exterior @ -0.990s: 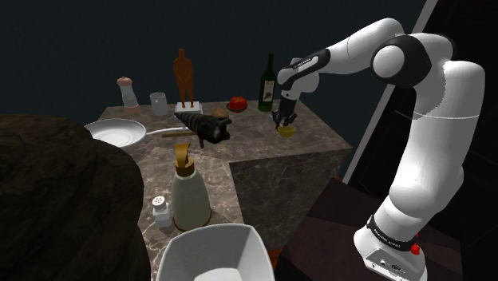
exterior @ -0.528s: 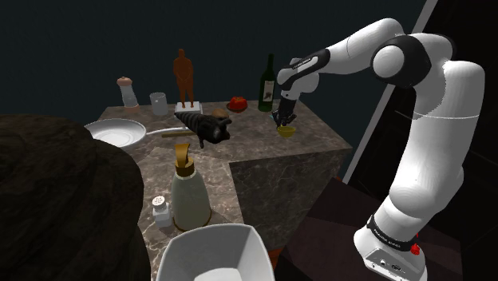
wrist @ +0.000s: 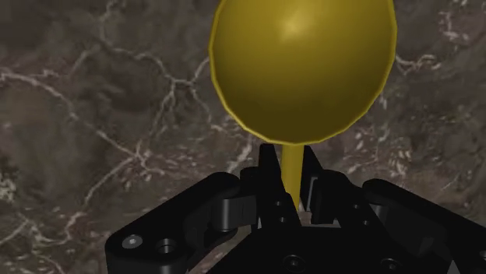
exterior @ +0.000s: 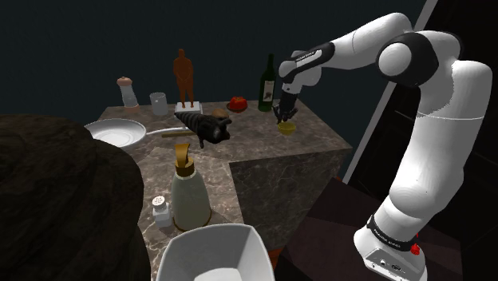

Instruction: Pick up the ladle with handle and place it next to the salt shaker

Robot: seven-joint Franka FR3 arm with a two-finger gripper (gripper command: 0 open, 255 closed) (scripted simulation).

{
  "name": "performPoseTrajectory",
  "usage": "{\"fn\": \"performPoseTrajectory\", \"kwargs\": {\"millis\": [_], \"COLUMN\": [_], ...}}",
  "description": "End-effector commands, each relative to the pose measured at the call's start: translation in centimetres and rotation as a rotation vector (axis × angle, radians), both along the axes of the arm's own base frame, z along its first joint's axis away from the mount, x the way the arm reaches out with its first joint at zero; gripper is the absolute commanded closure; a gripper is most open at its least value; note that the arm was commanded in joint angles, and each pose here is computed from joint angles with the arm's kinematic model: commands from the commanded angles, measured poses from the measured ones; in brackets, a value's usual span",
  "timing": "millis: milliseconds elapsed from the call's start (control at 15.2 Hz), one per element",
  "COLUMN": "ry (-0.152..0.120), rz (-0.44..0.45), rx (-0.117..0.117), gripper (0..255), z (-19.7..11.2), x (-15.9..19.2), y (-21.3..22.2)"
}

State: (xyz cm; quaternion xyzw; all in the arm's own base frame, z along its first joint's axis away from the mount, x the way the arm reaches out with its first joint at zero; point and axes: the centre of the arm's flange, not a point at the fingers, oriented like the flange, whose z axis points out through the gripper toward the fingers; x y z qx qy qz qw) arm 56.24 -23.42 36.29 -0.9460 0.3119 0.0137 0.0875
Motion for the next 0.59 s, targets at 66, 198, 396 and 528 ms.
{"fn": "performPoseTrajectory", "kwargs": {"millis": [66,198,396,528], "ry": [0.0,0.0,0.0,0.0], "rz": [0.0,0.0,0.0,0.0], "rx": [0.0,0.0,0.0,0.0], "gripper": [255,255,255,255], "z": [1.6,2.7,4.3,5.3], "x": [0.0,0.0,0.0,0.0], "y": [0.0,0.0,0.0,0.0]}}
